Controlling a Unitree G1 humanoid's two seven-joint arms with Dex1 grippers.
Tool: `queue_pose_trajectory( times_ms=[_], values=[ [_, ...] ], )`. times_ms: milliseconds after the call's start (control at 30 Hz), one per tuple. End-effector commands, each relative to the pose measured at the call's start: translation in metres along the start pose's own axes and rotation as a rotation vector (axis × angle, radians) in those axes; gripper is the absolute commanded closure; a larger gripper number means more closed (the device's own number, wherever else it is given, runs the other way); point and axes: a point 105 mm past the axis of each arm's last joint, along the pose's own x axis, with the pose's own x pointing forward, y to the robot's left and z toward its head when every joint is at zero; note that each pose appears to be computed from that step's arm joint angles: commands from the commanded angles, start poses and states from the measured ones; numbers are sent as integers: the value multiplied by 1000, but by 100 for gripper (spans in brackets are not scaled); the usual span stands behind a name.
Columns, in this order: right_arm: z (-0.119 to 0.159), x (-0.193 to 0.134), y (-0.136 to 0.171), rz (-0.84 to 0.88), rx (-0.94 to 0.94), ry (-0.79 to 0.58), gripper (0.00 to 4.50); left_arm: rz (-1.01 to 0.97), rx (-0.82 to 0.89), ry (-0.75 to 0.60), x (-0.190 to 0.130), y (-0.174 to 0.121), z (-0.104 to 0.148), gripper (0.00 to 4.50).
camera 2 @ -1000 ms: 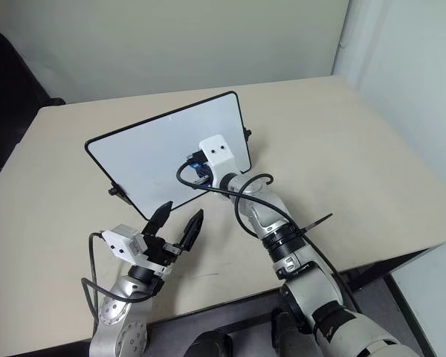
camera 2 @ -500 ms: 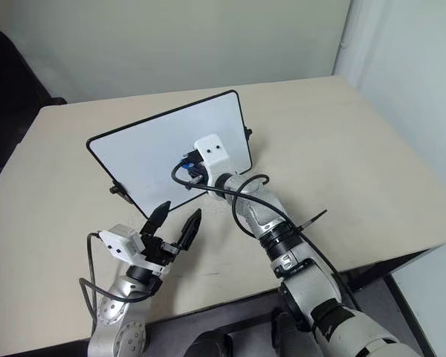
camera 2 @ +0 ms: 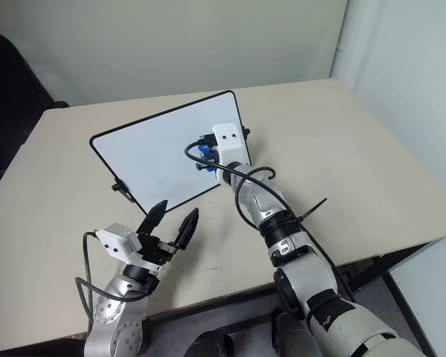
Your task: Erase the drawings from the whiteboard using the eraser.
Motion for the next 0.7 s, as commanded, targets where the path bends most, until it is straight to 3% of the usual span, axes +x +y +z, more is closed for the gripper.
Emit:
queue_pose_trajectory(
  times_ms=[33, 200, 700],
  values=[
    [3, 6, 17, 7, -27, -12, 437, -19, 15, -41, 3, -4, 12, 0],
    [-13, 4, 50, 150, -113, 19, 437, -23, 17, -40, 4, -5, 12, 0],
    [-26, -5, 88, 326, -176, 44, 437, -34, 10, -44, 7, -7, 11, 0]
  ],
)
